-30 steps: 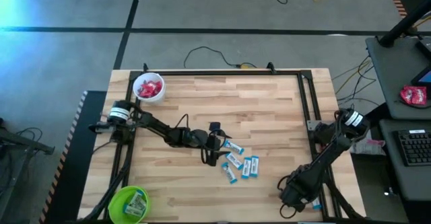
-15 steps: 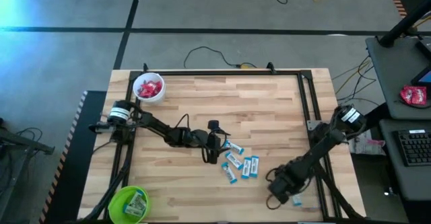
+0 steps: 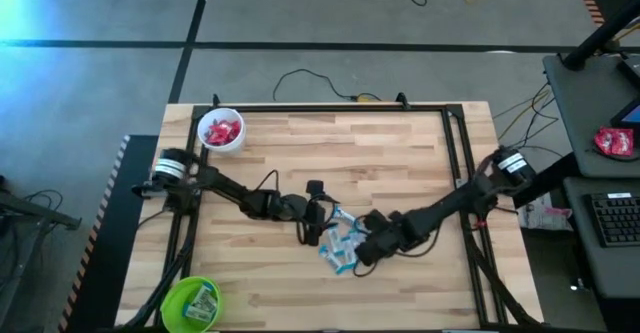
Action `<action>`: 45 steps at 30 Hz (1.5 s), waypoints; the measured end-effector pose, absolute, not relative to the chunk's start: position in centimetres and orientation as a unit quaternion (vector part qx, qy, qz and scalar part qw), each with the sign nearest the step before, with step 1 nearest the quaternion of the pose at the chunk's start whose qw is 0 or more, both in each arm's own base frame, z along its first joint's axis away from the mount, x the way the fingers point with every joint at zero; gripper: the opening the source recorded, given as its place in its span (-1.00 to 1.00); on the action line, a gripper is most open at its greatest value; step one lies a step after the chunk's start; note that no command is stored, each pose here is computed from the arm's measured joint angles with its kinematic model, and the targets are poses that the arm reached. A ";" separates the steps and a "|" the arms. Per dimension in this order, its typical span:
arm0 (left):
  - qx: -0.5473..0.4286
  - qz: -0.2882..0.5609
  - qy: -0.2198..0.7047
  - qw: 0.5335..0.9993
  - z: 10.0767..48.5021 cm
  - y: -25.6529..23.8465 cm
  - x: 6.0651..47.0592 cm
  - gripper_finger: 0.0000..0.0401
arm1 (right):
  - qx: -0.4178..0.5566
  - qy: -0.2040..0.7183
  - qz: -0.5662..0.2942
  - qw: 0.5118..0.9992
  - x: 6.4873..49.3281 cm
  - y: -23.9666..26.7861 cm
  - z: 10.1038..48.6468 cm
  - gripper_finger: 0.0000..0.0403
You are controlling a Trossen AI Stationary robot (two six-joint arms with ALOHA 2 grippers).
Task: Sort candy by brand, put in halloween buckets
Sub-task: Move the blue chocolate bar to the center of the table, then put the blue chocolate bar into the green bucket
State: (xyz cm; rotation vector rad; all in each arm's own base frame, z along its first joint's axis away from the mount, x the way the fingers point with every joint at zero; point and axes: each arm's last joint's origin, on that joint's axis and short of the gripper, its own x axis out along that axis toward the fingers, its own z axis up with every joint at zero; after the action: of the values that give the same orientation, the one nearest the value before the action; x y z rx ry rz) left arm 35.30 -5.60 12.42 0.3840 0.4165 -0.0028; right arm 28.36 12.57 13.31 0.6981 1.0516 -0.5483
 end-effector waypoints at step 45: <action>0.032 -0.170 0.242 0.955 2.6 2.6 39.0 0.00 | 0.083 0.311 -0.161 0.933 27.1 10.4 16.4 -0.94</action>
State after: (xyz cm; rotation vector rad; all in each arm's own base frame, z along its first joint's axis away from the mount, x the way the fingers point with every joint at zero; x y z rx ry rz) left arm 38.99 2.57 2.62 0.0649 0.4905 -0.3456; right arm 27.09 10.41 16.40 0.1696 0.6361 -0.3293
